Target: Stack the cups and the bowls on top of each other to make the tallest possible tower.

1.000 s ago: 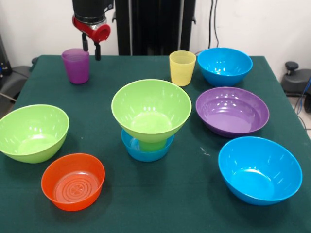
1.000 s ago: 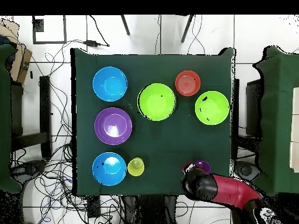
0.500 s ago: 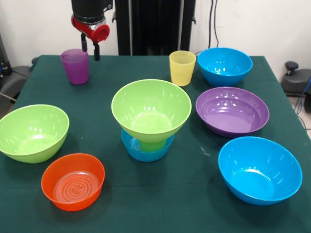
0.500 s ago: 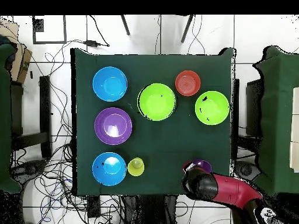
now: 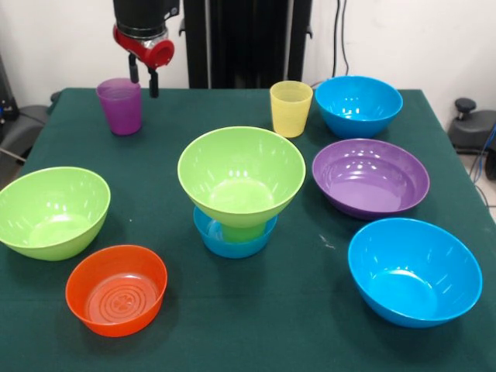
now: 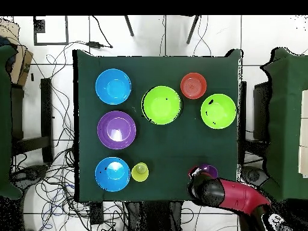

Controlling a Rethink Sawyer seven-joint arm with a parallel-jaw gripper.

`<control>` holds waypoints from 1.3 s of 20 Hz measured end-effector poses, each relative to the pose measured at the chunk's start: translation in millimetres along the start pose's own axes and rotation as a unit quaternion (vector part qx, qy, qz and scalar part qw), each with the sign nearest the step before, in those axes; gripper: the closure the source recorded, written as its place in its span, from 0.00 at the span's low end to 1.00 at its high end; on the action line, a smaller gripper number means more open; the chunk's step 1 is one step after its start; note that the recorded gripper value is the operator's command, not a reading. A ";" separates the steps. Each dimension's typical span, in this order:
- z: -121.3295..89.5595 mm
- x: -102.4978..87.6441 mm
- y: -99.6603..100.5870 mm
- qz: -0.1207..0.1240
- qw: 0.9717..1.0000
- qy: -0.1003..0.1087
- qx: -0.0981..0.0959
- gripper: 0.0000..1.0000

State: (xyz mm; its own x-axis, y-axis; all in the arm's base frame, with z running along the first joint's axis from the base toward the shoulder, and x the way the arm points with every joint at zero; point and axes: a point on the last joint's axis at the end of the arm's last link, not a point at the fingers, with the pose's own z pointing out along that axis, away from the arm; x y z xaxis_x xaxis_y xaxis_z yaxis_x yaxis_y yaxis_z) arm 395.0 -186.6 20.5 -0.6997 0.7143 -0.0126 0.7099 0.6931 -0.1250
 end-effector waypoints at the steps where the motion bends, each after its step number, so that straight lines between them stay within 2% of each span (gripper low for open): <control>1: 0.0 0.0 0.1 0.000 1.000 0.000 0.000 0.00; 16: 4.9 -5.2 -0.6 -0.014 1.000 -0.005 0.001 0.00; 26: 50.7 -37.2 12.7 -0.040 0.999 -0.015 -0.010 0.00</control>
State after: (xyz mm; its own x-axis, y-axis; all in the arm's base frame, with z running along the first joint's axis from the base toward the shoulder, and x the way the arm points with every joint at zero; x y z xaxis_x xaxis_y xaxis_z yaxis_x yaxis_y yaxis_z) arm 425.9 -209.2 -30.9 -0.7559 0.6538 -0.0325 0.6530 0.7496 -0.1078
